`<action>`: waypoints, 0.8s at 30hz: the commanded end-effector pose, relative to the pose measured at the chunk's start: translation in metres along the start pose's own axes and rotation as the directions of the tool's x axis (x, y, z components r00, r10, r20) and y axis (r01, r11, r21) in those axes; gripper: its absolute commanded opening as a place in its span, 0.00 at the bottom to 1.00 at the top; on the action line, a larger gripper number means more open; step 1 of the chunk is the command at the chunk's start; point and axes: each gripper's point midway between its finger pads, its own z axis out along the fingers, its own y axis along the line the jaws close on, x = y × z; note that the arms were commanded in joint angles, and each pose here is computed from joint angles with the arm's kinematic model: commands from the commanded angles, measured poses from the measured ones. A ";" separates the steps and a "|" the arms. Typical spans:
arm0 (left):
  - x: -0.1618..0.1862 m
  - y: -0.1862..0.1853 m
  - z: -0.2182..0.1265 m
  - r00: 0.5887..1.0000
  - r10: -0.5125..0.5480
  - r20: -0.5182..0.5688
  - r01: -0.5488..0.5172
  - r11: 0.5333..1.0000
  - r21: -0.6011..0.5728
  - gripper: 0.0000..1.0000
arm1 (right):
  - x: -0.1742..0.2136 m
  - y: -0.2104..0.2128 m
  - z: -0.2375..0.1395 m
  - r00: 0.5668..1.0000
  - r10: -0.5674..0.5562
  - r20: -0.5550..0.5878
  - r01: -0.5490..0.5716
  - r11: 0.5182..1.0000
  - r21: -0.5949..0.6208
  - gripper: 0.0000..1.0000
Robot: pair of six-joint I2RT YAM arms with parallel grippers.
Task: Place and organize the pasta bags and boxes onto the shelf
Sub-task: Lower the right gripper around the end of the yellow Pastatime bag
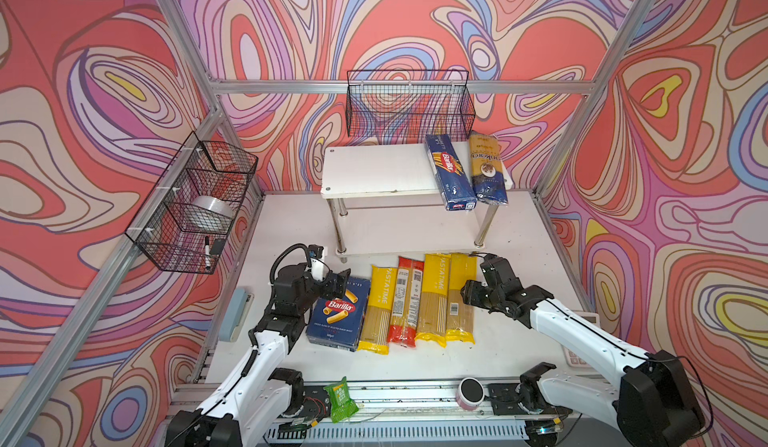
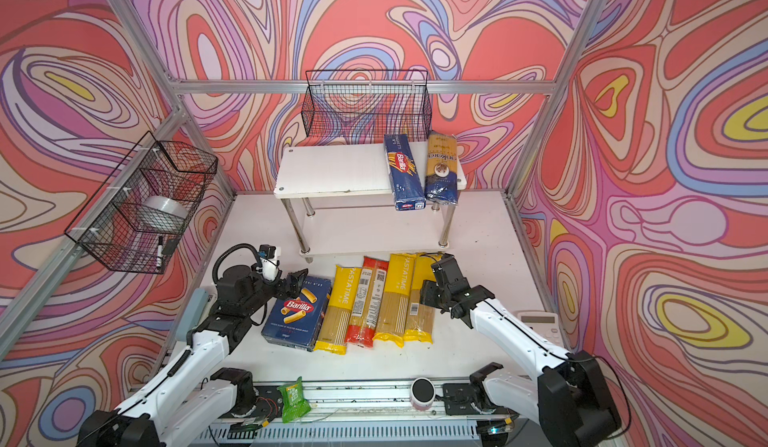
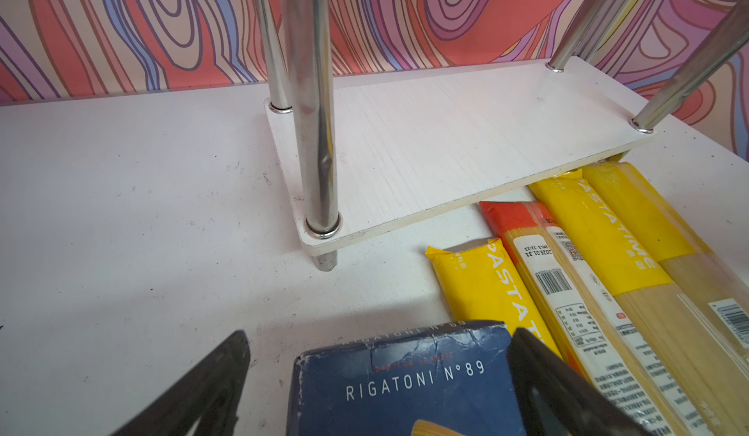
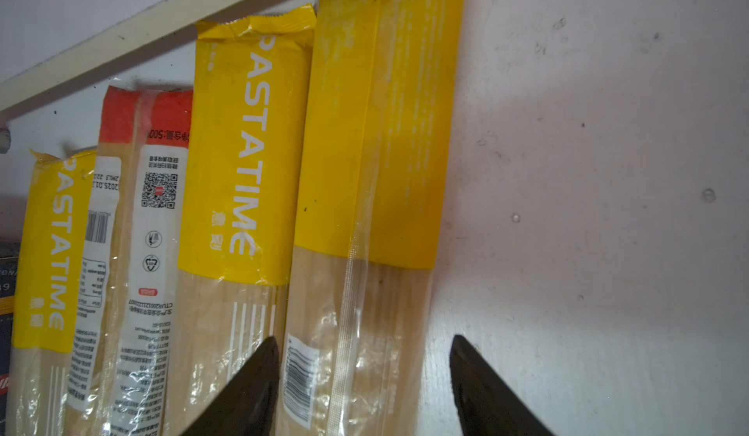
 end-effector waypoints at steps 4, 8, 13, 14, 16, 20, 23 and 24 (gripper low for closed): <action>0.003 -0.001 0.000 1.000 0.013 -0.013 -0.013 1.000 0.007 1.00 | -0.004 0.005 0.015 0.999 -0.025 -0.027 0.025 1.000 0.001 0.77; 0.004 0.002 -0.001 1.000 0.014 -0.013 -0.014 1.000 -0.010 1.00 | -0.004 0.003 0.029 0.998 -0.044 -0.054 0.046 0.998 0.034 0.84; 0.036 0.005 0.005 0.996 0.087 0.007 -0.087 0.996 -0.012 1.00 | 0.002 0.010 0.038 0.994 -0.062 -0.095 0.065 0.997 0.032 0.86; 0.034 -0.006 0.005 0.993 0.115 -0.026 -0.113 0.992 0.051 1.00 | 0.003 0.013 0.038 0.992 -0.074 -0.102 0.078 0.996 0.035 0.86; 0.033 0.011 0.006 0.996 0.063 -0.059 -0.066 0.996 -0.056 1.00 | 0.003 0.015 0.035 0.990 -0.096 -0.107 0.104 0.992 0.069 0.87; 0.024 0.006 -0.001 0.996 0.068 -0.049 -0.070 0.997 -0.038 1.00 | 0.000 0.013 0.029 0.989 -0.107 -0.107 0.117 0.989 0.089 0.87; 0.004 0.003 -0.007 0.999 0.033 0.000 -0.032 0.999 -0.031 1.00 | -0.002 0.014 0.030 0.990 -0.105 -0.098 0.114 0.989 0.090 0.87; -0.002 -0.008 -0.009 0.999 0.030 0.025 -0.031 0.999 0.025 1.00 | -0.003 0.015 0.031 0.989 -0.108 -0.102 0.118 0.989 0.093 0.87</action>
